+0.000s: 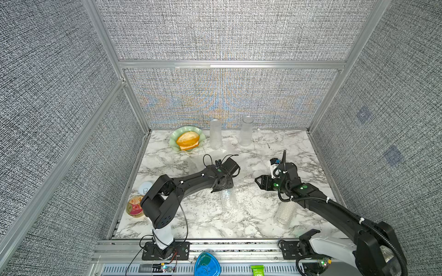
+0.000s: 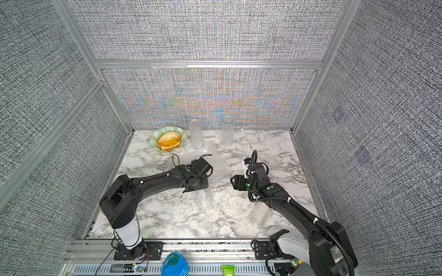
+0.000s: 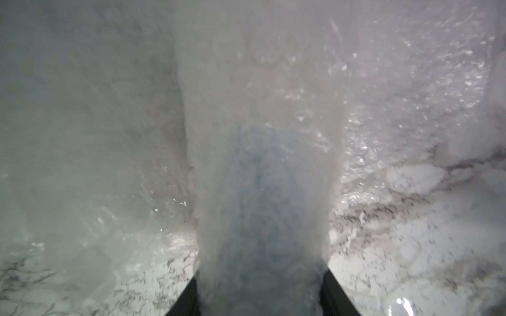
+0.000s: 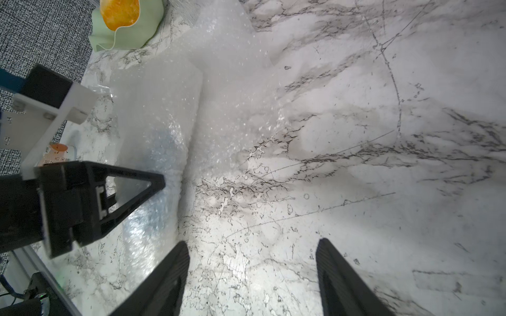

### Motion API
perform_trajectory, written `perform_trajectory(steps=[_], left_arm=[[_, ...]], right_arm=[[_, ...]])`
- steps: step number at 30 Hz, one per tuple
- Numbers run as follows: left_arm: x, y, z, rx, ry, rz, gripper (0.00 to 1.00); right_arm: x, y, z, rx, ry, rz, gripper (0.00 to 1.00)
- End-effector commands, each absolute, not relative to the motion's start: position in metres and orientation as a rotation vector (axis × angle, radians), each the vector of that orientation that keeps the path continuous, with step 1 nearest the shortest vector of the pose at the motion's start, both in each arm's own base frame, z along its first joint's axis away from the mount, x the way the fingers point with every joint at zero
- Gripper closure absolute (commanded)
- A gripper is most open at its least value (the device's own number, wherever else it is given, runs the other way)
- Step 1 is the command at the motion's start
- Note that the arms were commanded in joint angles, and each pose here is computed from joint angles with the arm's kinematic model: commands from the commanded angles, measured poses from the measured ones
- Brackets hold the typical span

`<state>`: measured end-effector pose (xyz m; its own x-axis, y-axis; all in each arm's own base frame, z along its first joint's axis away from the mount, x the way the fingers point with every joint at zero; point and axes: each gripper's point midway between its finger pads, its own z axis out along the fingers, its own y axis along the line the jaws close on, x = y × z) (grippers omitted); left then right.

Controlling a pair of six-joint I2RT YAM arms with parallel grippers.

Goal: Unwrap the vase from the bubble wrap
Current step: Adjust the bubble wrap on the bubble wrap.

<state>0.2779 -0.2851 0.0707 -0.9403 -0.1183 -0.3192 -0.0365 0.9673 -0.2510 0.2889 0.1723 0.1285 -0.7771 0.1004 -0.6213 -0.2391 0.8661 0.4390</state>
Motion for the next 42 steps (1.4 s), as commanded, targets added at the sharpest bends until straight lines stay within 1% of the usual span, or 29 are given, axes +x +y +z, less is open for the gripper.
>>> perform_trajectory(steps=[1, 4, 9, 13, 18, 22, 29, 33, 42], left_arm=[[0.283, -0.306, 0.1, 0.046, 2.689, -0.515, 0.7], [0.279, -0.312, 0.113, 0.135, 2.658, -0.587, 0.7], [0.266, -0.323, 0.119, 0.245, 2.613, -0.774, 0.71], [0.257, -0.331, 0.131, 0.306, 2.537, -0.955, 0.72], [0.249, -0.336, 0.149, 0.353, 2.453, -1.112, 0.73], [0.245, -0.337, 0.167, 0.368, 2.383, -1.241, 0.76], [0.236, -0.334, 0.199, 0.415, 2.255, -1.393, 0.76], [0.233, -0.331, 0.211, 0.411, 2.2, -1.446, 0.76], [0.224, -0.334, 0.232, 0.45, 2.097, -1.58, 0.76]], right_arm=[[0.289, 0.173, 0.133, -0.119, 2.364, 0.666, 0.32], [0.29, 0.175, 0.136, -0.128, 2.354, 0.681, 0.32], [0.289, 0.185, 0.145, -0.157, 2.32, 0.757, 0.31], [0.287, 0.197, 0.159, -0.189, 2.248, 0.868, 0.31], [0.282, 0.209, 0.178, -0.211, 2.151, 1.002, 0.31], [0.277, 0.215, 0.195, -0.21, 2.053, 1.097, 0.31], [0.268, 0.213, 0.226, -0.152, 1.839, 1.241, 0.3], [0.265, 0.217, 0.232, -0.162, 1.795, 1.307, 0.3], [0.256, 0.233, 0.262, -0.221, 1.569, 1.584, 0.28]])
